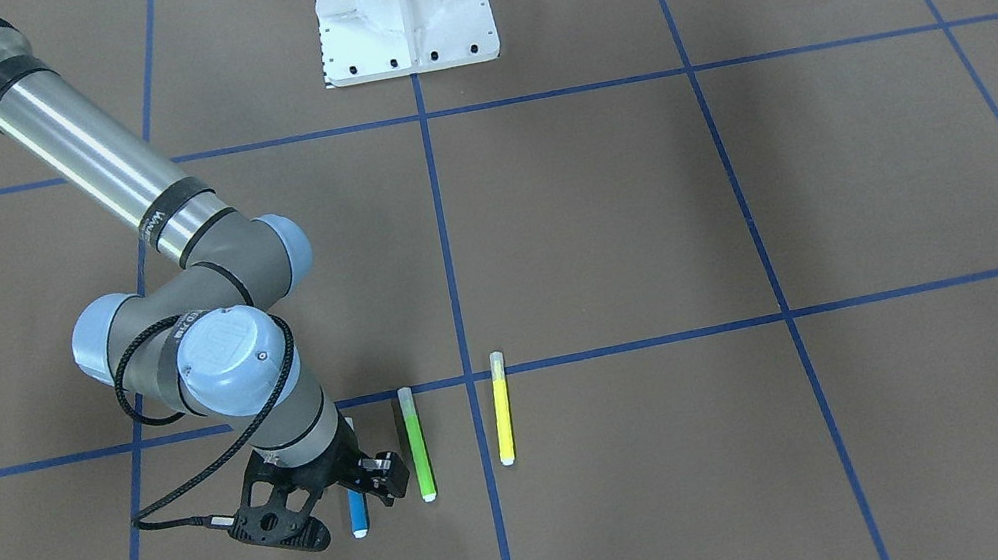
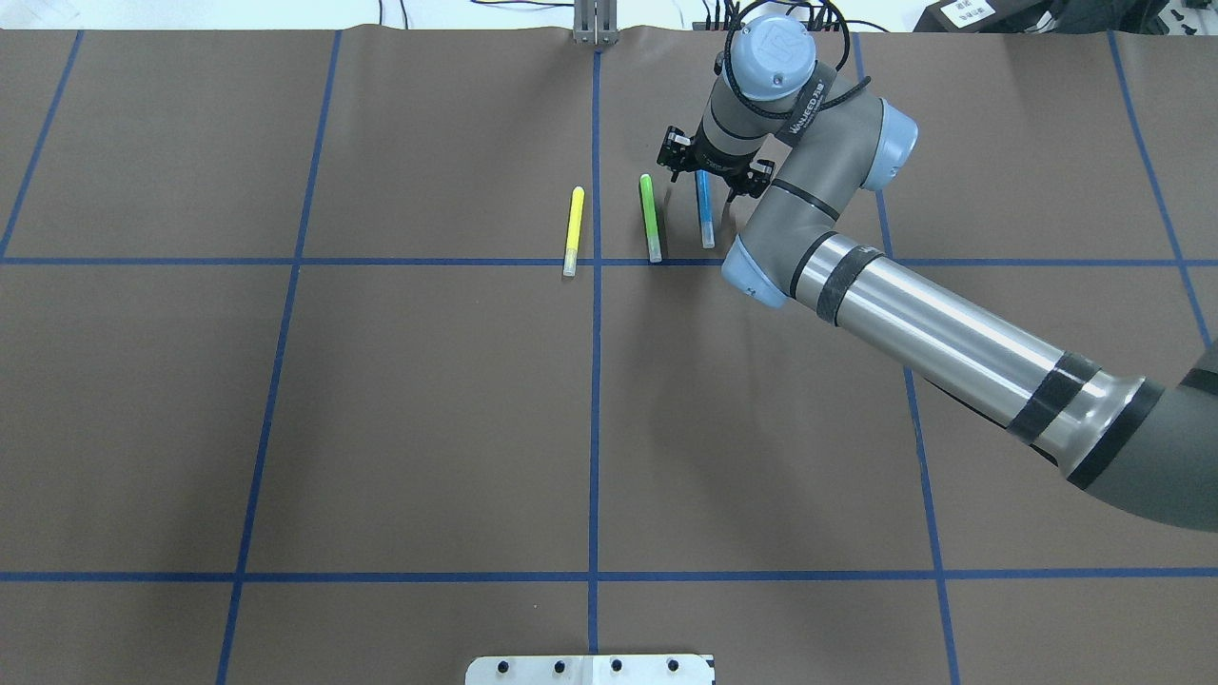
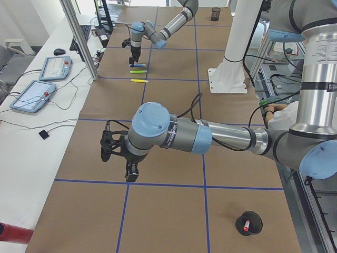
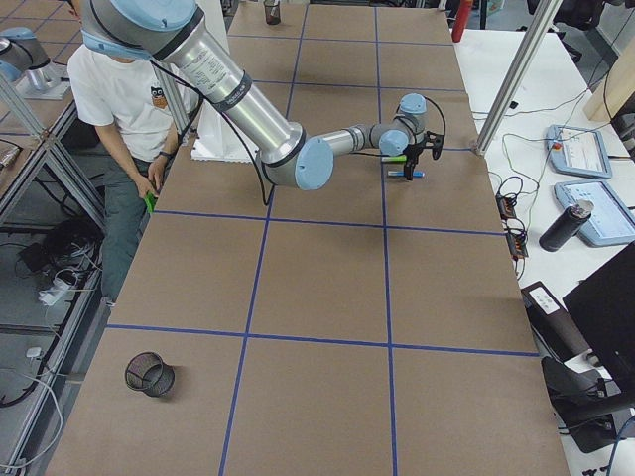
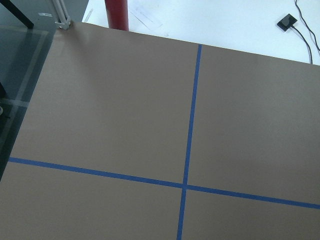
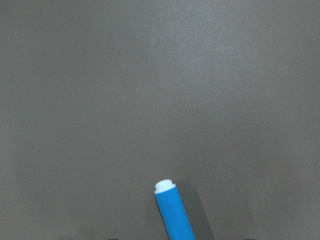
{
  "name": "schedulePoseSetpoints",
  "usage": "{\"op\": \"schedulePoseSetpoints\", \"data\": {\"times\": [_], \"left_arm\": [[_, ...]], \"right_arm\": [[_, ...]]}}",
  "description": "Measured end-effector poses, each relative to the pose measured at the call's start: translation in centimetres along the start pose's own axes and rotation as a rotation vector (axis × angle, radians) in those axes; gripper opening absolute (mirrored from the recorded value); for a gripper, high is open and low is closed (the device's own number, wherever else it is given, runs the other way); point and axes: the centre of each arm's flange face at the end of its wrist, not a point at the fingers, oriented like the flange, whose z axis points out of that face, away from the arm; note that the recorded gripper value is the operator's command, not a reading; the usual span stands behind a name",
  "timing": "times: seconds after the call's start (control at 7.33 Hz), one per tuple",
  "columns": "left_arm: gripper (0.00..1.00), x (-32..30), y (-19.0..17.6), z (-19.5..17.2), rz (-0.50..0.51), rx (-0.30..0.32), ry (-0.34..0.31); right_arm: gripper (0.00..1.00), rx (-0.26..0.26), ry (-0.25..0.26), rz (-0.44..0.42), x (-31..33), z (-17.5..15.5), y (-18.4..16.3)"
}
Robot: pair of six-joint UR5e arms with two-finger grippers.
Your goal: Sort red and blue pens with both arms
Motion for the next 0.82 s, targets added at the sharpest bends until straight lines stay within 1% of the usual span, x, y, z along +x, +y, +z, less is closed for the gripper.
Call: {"op": "schedulePoseSetpoints", "data": {"times": [0.14, 0.41, 0.82], "left_arm": [[1.00, 0.23, -0.15, 0.06, -0.001, -0.001, 0.001], [1.00, 0.46, -0.32, 0.02, -0.006, 0.001, 0.002], [1.00, 0.75, -0.40, -0.24, -0.018, 0.005, 0.008]], "right_arm": [[0.48, -0.012, -0.004, -0.013, 0.03, -0.02, -0.09], [0.48, -0.025, -0.004, -0.045, 0.45, 0.04, -0.32], [0.45, -0.033, -0.003, -0.059, 0.78, 0.15, -0.39]]}}
